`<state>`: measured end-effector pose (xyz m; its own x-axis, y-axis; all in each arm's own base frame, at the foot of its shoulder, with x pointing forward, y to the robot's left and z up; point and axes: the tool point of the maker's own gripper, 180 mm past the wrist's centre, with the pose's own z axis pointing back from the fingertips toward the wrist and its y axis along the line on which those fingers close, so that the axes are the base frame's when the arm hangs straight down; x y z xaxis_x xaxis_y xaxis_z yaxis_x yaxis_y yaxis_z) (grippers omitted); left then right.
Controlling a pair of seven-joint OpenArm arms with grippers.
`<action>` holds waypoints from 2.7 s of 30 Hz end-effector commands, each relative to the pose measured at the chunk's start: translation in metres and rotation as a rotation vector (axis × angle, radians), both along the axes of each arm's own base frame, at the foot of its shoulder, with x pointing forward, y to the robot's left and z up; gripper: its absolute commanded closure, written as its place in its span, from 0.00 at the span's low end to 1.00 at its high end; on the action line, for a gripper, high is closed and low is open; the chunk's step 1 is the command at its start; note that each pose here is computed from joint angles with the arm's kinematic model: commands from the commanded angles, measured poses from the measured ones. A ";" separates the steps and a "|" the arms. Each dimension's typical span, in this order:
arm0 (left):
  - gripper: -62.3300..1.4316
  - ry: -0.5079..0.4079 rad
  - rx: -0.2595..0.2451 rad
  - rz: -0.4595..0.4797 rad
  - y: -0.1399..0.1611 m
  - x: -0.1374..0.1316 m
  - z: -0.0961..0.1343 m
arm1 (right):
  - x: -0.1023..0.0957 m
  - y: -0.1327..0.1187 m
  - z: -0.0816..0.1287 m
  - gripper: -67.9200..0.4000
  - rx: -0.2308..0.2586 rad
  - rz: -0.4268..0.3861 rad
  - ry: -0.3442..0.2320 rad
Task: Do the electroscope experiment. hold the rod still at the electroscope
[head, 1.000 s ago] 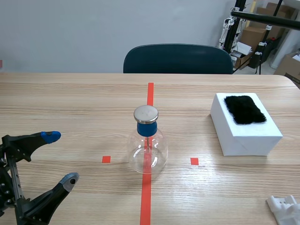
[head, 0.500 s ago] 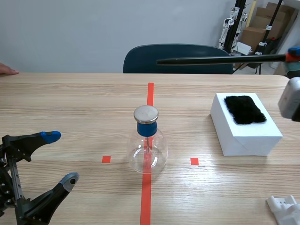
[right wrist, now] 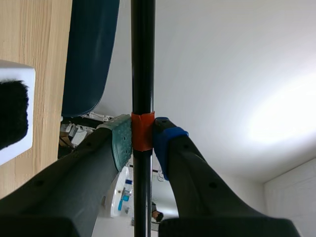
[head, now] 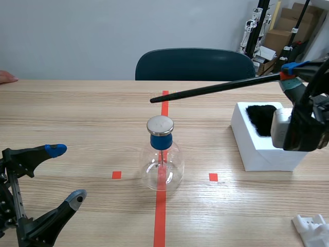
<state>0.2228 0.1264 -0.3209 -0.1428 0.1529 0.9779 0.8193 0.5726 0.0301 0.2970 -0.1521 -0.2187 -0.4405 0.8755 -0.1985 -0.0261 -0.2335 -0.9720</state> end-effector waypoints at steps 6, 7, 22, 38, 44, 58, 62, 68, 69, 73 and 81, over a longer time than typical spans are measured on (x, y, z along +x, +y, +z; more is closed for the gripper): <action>0.00 -0.023 -0.018 0.003 0.002 0.002 0.007 | 0.002 0.002 0.002 0.99 -0.034 -0.002 -0.022; 0.00 -0.023 -0.018 0.003 0.002 0.002 0.007 | 0.002 0.002 0.000 0.99 -0.039 -0.003 -0.015; 0.00 -0.022 -0.018 0.003 0.002 0.002 0.007 | 0.000 0.003 -0.005 0.99 -0.080 0.016 -0.010; 0.00 -0.022 -0.018 0.003 0.002 0.002 0.007 | 0.000 0.003 -0.005 0.99 -0.079 0.015 -0.010; 0.00 -0.022 -0.018 0.003 0.002 0.002 0.007 | 0.000 0.003 -0.005 0.99 -0.079 0.015 -0.010; 0.00 -0.022 -0.018 0.003 0.002 0.002 0.007 | 0.000 0.003 -0.005 0.99 -0.079 0.016 -0.010; 0.00 -0.022 -0.018 0.003 0.002 0.002 0.007 | 0.000 0.003 -0.005 0.99 -0.079 0.016 -0.010; 0.00 -0.022 -0.018 0.003 0.002 0.002 0.007 | -0.001 0.003 -0.005 0.99 -0.079 0.016 -0.011; 0.00 -0.022 -0.018 0.003 0.002 0.002 0.007 | -0.001 0.003 -0.005 0.99 -0.079 0.016 -0.011; 0.00 -0.022 -0.018 0.003 0.002 0.002 0.007 | -0.001 0.003 -0.005 0.99 -0.079 0.016 -0.011; 0.00 -0.022 -0.018 0.003 0.002 0.002 0.007 | -0.001 0.003 -0.005 0.99 -0.079 0.017 -0.010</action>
<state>0.2228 0.1264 -0.3209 -0.1428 0.1529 0.9779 0.8193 0.5726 0.0301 0.2926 -0.1462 -0.2321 -0.4614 0.8508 -0.2513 -0.0405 -0.3032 -0.9521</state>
